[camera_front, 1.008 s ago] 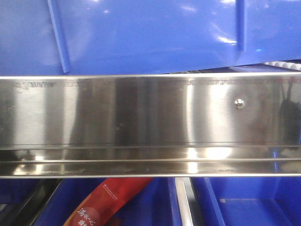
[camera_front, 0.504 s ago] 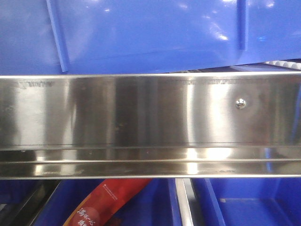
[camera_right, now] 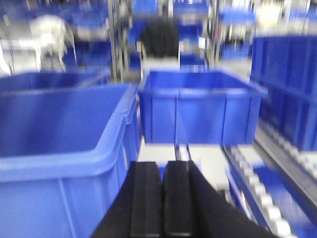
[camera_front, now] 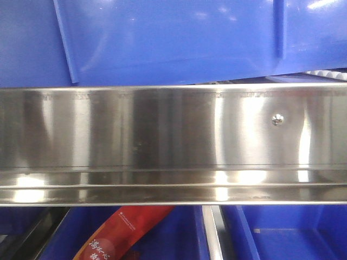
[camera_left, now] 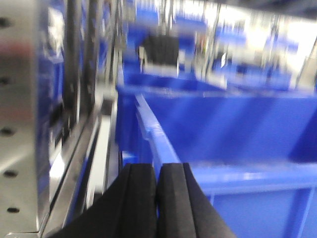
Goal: Move blue bin to conveyor side
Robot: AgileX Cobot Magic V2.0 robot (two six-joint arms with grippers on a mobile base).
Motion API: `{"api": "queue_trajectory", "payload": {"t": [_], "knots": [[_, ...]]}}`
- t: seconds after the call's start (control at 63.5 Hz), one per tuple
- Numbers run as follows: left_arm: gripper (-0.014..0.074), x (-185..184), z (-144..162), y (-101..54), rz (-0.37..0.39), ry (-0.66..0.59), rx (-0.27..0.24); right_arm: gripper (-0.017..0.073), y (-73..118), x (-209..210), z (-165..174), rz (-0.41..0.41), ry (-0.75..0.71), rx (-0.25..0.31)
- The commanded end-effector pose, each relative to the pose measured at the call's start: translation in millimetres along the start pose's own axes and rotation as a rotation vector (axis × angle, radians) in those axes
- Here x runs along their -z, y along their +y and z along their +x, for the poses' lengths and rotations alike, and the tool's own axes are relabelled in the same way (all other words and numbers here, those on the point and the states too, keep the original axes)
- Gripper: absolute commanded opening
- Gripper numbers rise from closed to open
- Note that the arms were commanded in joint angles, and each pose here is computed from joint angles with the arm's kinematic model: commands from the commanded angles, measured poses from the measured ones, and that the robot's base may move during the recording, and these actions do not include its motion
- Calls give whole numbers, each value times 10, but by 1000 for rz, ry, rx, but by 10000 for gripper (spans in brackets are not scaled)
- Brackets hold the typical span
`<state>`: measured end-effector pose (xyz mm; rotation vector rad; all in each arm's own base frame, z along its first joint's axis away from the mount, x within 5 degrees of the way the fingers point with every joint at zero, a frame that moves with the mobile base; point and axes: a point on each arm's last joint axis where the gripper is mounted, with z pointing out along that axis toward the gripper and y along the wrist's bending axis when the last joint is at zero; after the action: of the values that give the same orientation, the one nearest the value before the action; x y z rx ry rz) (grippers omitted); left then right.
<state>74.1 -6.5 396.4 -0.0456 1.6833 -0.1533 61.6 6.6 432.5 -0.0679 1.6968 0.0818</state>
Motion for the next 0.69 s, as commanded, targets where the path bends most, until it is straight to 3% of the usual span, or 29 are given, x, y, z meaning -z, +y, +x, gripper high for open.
{"api": "queue_trajectory", "payload": {"t": [0.0, 0.11, 0.346, 0.457, 0.677], "knots": [[-8, -158, -200, -21, -10, 137, -9, -89, 0, -104, -229, 0, 88, 14], [-8, -361, -367, -38, -14, 254, -8, -89, 5, -224, -425, -6, 161, 10], [-8, -691, -531, -50, -1, 209, 19, -89, 24, -361, -578, -26, 179, -7], [-8, -832, -571, -63, 13, 228, 44, -89, 12, -532, -559, -26, 319, 44], [-8, -1160, -774, -73, 6, 324, 32, -81, 1, -1207, -719, -35, 544, 43]]}}
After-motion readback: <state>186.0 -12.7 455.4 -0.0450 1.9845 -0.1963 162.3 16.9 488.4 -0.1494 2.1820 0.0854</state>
